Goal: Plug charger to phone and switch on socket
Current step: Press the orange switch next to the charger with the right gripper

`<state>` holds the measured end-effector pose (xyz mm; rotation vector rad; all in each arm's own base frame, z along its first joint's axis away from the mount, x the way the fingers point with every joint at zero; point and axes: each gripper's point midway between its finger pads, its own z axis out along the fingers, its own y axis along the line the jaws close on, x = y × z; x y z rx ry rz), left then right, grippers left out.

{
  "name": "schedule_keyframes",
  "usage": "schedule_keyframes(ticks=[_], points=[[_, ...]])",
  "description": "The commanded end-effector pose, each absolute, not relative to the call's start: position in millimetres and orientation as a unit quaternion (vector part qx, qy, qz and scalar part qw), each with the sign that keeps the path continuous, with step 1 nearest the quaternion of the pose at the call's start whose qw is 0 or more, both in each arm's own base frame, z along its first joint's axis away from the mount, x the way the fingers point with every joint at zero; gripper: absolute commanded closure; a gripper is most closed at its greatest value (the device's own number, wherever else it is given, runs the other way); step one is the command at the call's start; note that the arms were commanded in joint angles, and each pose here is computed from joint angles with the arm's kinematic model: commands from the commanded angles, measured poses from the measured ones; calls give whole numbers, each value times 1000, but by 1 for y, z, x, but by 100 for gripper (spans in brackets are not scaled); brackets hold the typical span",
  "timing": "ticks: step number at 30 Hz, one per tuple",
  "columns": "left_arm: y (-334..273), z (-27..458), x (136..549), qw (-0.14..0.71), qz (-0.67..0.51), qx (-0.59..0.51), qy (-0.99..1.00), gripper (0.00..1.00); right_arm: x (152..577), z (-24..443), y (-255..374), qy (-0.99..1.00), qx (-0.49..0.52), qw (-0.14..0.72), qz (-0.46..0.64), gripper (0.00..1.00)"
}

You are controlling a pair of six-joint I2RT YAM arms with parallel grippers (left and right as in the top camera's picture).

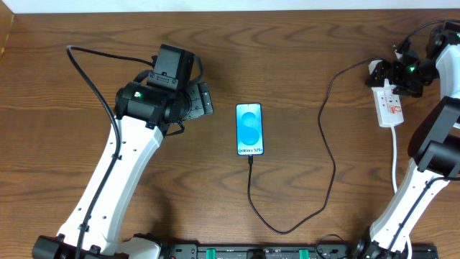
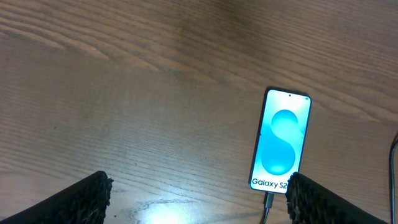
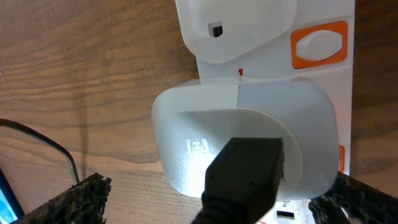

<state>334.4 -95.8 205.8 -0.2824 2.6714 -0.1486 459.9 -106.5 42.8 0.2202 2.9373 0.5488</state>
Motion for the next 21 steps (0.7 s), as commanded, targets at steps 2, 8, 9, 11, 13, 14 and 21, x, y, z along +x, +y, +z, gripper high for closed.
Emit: schedule_keyframes(ticks=[2,8,9,11,13,14,21], points=[[-93,206,335,225,-47,-101,968,10,449,29,-76,969,72,42,231,3],[-93,206,335,225,-47,-101,968,10,447,21,-89,976,90,35,194,1],[-93,206,335,225,-47,-101,968,10,447,21,-95,978,99,33,181,1],[-93,206,335,225,-47,-101,968,10,448,24,-101,978,109,35,174,1],[-93,206,335,225,-47,-101,968,10,450,30,-107,977,119,41,173,1],[-93,206,335,225,-47,-101,968,10,451,35,-111,976,125,45,171,1],[-93,206,335,225,-47,-101,968,10,454,93,-139,972,163,89,141,1]])
